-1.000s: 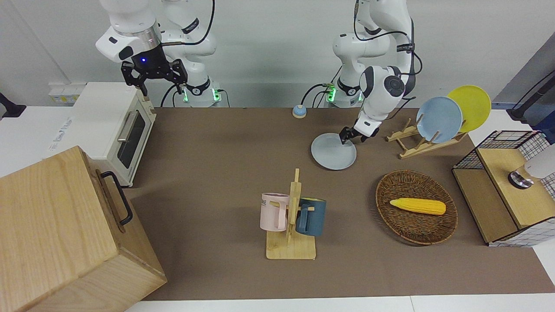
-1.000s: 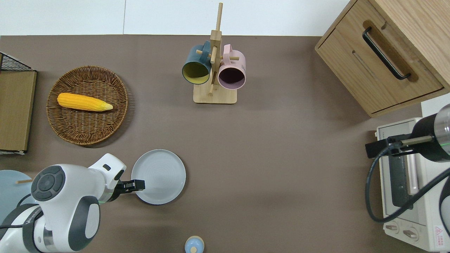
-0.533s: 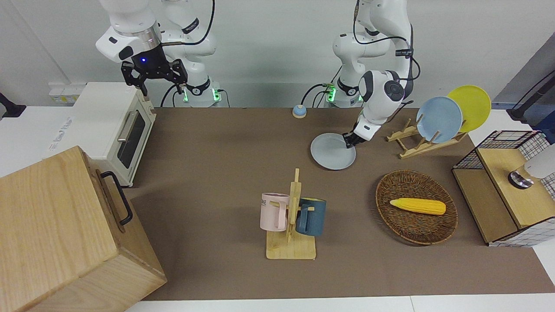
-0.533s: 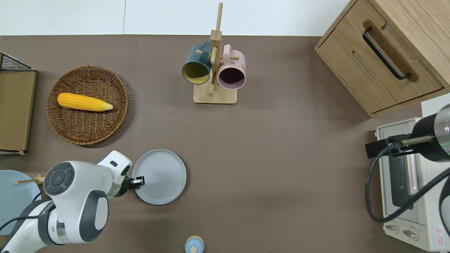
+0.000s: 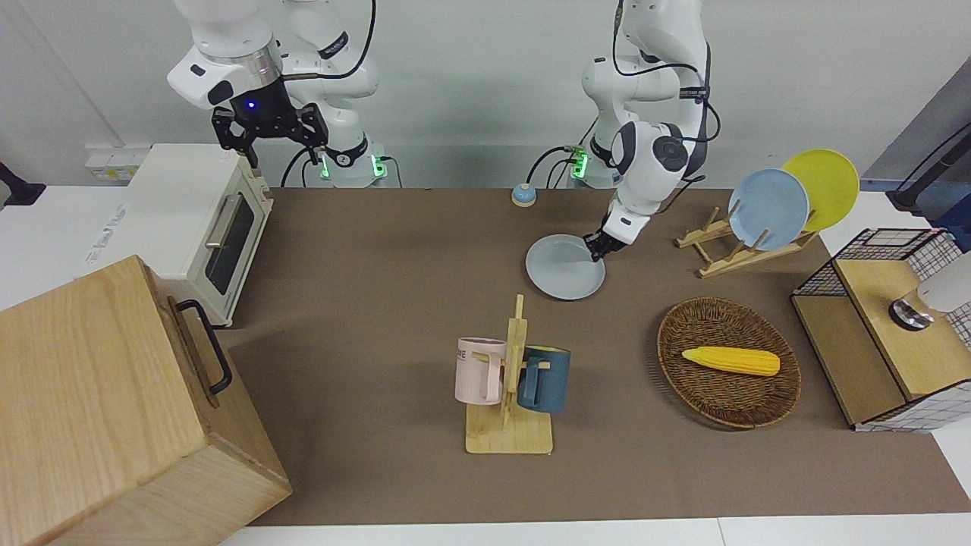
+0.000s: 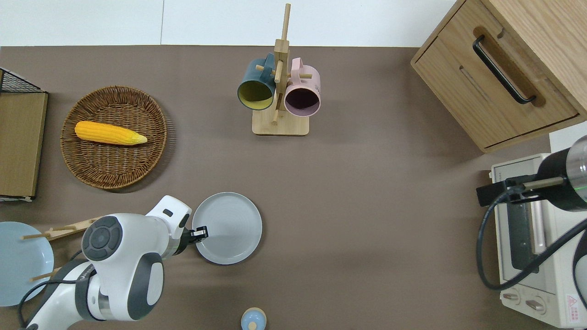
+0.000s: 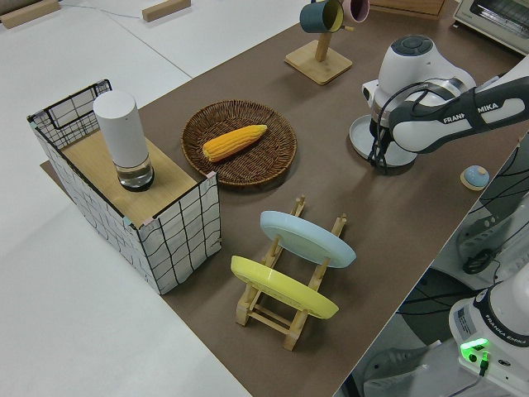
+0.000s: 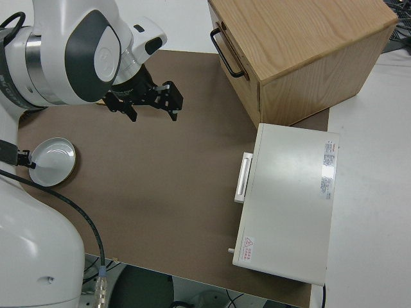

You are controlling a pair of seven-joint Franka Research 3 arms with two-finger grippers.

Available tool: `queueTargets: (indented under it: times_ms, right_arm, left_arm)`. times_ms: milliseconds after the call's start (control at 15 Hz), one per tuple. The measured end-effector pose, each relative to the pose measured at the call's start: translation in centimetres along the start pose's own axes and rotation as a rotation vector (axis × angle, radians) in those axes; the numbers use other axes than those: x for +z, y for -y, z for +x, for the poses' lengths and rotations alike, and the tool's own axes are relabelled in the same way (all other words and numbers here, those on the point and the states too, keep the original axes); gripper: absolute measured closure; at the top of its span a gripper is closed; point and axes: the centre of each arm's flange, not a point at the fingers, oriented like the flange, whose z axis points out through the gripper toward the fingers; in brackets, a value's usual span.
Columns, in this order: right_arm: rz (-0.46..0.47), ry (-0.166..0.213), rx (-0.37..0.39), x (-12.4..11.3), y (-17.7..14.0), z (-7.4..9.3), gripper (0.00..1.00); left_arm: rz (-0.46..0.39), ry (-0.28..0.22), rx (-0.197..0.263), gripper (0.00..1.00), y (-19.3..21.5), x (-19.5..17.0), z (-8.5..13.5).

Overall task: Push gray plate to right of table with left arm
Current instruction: 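Push the gray plate with the left gripper across the table, away from the left arm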

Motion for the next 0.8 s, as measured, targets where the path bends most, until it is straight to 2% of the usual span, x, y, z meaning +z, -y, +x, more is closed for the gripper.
queueTargets:
  times_ms: [267,467,800]
  right_arm:
    - [0.0,0.0,0.0,0.0,0.0,0.0,0.0]
    - [0.0,0.0,0.0,0.0,0.0,0.0,0.0]
    - [0.0,0.0,0.0,0.0,0.0,0.0,0.0]
  left_arm:
    - [-0.017,-0.026,-0.031,0.96,-6.6,1.2,-2.4]
    - [-0.062,-0.05,-0.061,0.96,-12.3,2.5,-4.8]
    - [-0.092,-0.039,-0.084,0.96,-18.6,3.7,-7.7]
